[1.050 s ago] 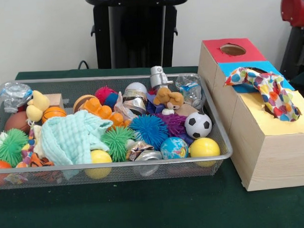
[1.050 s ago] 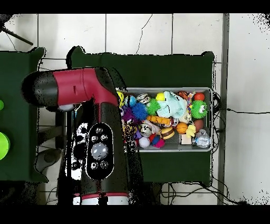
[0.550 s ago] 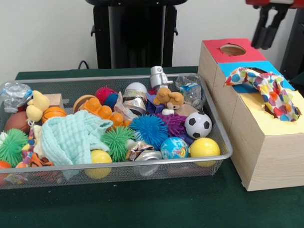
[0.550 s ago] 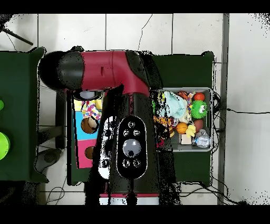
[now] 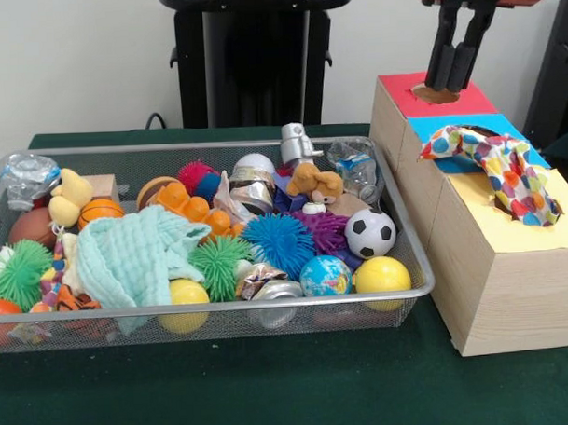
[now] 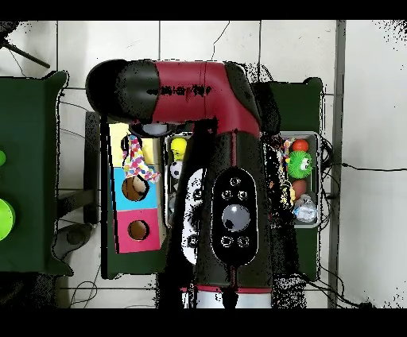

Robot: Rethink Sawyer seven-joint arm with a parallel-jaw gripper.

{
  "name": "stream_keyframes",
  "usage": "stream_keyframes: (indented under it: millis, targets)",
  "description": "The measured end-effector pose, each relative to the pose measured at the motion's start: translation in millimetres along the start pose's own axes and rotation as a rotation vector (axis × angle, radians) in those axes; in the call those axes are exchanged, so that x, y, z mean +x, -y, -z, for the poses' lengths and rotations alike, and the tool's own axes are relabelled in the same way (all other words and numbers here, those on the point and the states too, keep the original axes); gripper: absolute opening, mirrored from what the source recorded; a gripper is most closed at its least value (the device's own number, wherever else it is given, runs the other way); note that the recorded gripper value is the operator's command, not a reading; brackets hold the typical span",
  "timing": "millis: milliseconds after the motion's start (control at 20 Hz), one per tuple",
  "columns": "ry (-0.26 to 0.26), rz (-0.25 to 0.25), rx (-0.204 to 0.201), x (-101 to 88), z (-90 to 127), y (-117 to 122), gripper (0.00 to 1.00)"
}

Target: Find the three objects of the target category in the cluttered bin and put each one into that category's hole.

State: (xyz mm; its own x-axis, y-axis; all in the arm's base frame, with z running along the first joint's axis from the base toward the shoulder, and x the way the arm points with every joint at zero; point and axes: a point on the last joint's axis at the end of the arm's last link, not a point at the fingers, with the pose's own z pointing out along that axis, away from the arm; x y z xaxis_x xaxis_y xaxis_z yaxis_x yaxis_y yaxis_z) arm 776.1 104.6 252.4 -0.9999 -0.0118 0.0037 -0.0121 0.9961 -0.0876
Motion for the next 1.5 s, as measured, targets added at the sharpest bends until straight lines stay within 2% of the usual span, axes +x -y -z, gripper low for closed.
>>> stream_keyframes:
  millis: [1050,1500]
  targets:
    - [0.012,0.049,-0.06,-5.7,-1,-39,0.0]
    - [0.062,0.059,-0.077,-12.9,-3,-48,0.0]
